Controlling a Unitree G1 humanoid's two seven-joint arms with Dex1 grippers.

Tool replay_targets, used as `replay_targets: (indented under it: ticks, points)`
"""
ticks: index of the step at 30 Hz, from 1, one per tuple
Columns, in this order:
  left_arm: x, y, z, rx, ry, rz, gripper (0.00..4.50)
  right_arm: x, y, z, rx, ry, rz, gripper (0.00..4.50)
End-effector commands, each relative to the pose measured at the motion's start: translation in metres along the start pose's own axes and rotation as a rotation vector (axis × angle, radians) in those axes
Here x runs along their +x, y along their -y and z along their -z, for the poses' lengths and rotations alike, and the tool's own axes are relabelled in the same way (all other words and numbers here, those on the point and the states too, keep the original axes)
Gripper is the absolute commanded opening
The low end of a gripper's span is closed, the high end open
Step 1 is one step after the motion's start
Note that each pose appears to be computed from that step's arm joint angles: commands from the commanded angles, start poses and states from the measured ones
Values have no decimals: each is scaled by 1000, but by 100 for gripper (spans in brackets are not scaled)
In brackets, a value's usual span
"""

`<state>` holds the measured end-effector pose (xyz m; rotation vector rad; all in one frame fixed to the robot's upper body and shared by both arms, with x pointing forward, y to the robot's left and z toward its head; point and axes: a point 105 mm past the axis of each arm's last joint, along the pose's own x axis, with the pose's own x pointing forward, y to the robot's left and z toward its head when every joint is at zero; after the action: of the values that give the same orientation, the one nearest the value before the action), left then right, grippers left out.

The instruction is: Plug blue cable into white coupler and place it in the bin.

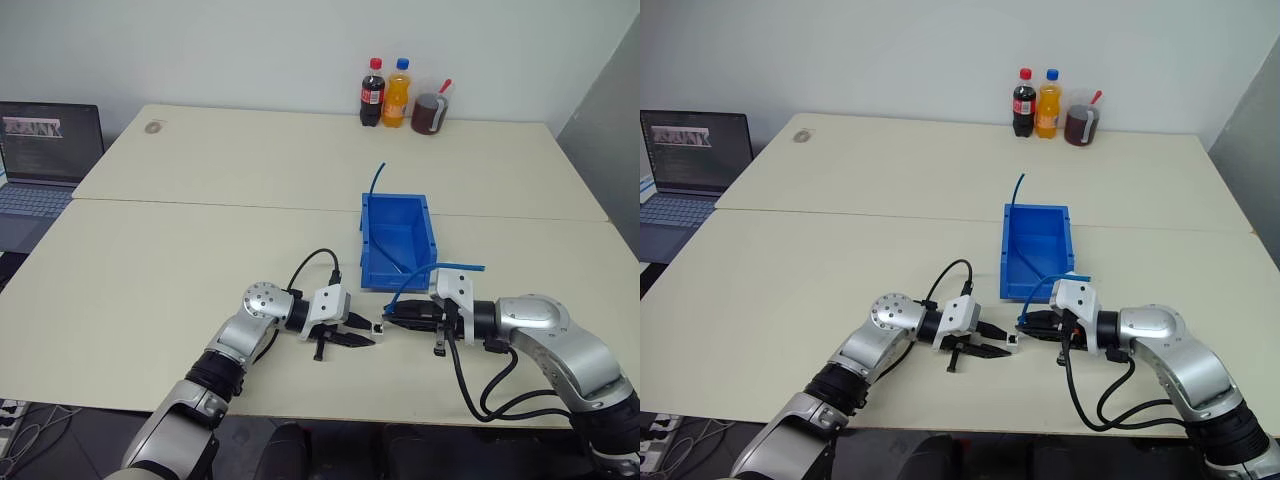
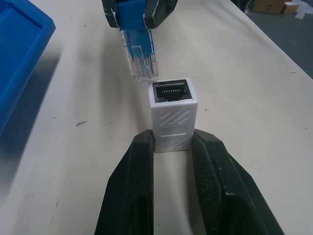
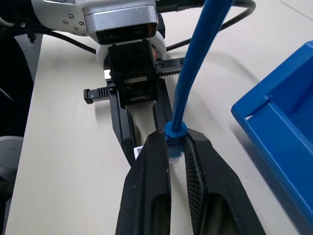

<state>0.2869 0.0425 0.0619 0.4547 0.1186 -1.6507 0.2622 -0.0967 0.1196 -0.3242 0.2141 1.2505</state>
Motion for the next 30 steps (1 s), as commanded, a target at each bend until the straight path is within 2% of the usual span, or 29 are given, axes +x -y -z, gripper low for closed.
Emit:
replay_targets:
  ticks: [1, 9, 30]
  points:
    - [-3, -2, -6, 29, 5, -2, 80, 1, -7, -3, -45, 15, -27, 18]
    - [-3, -2, -6, 29, 3, -3, 80, 2, -10, -9, -44, 33, -32, 18]
    - [-1, -3, -8, 26, 10, -9, 80, 8, -7, 13, -54, -19, -58, 18]
